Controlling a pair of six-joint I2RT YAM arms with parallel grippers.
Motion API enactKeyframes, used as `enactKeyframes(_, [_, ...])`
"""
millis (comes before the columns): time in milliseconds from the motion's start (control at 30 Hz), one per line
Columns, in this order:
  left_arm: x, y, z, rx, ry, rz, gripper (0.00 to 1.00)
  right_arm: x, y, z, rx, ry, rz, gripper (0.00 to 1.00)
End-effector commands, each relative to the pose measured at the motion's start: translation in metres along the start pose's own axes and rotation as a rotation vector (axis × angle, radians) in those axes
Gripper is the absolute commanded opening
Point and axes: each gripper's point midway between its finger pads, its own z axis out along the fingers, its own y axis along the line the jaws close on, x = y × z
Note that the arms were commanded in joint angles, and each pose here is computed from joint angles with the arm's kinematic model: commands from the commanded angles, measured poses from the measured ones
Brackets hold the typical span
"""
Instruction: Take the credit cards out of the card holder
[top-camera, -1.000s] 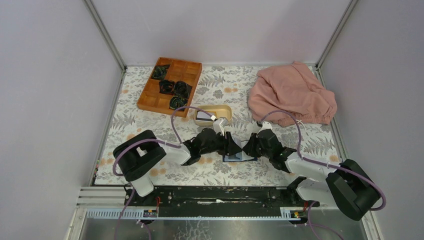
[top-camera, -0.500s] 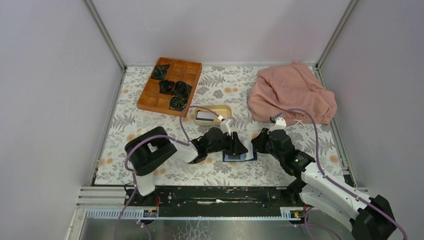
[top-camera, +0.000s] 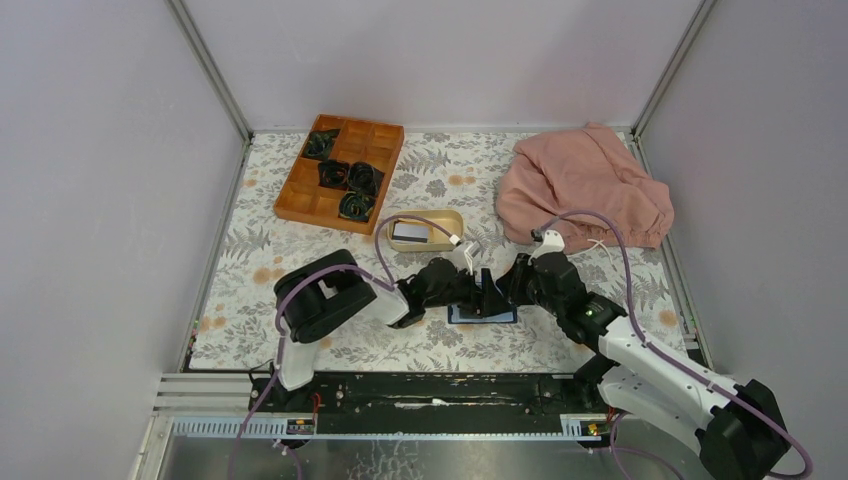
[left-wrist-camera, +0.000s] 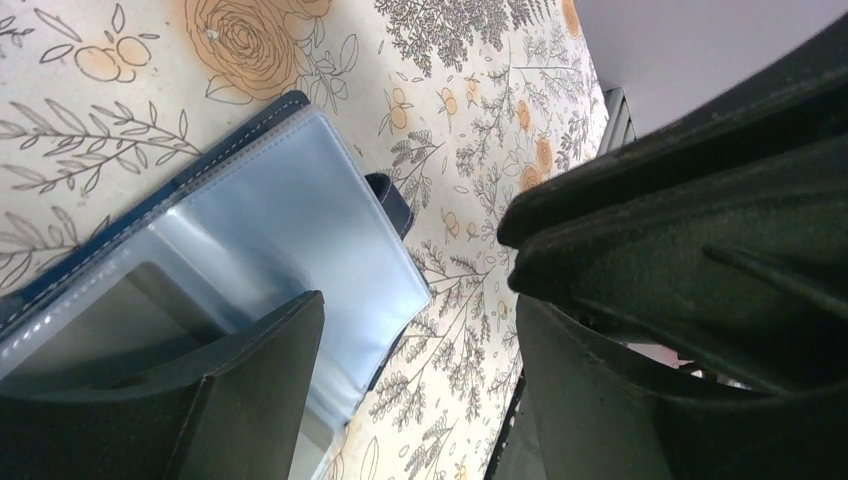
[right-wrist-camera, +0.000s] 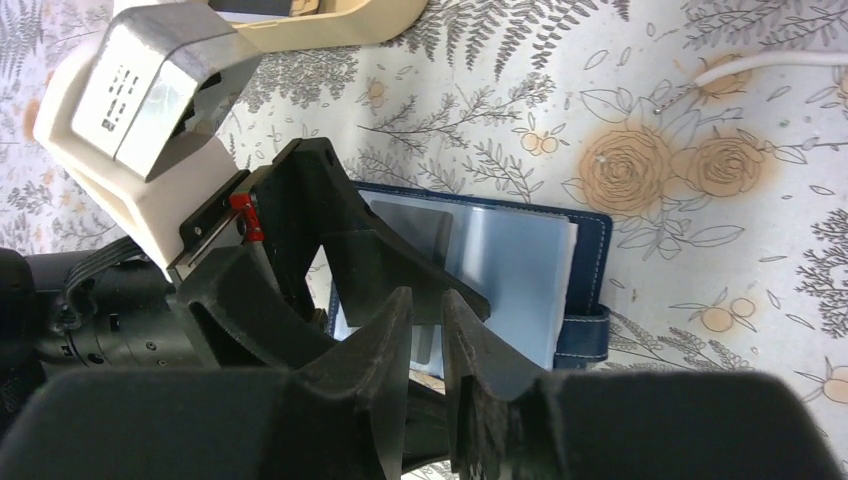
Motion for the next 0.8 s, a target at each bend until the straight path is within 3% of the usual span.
enactKeyframes(0, [-0.009, -0.010, -0.014, 0.017, -0.056, 0.026, 0.80, -0.027, 0.028, -0.002, -0.101, -0.057, 0.001, 0.25])
enactKeyframes(400, [-0.029, -0.034, -0.048, 0.021, -0.126, 0.123, 0.83, 0.007, 0.016, 0.025, -0.084, 0.035, 0.022, 0.26])
enactKeyframes(767, [-0.016, 0.032, -0.078, -0.273, -0.164, 0.099, 0.81, 0.053, -0.003, 0.049, -0.061, 0.153, 0.054, 0.26])
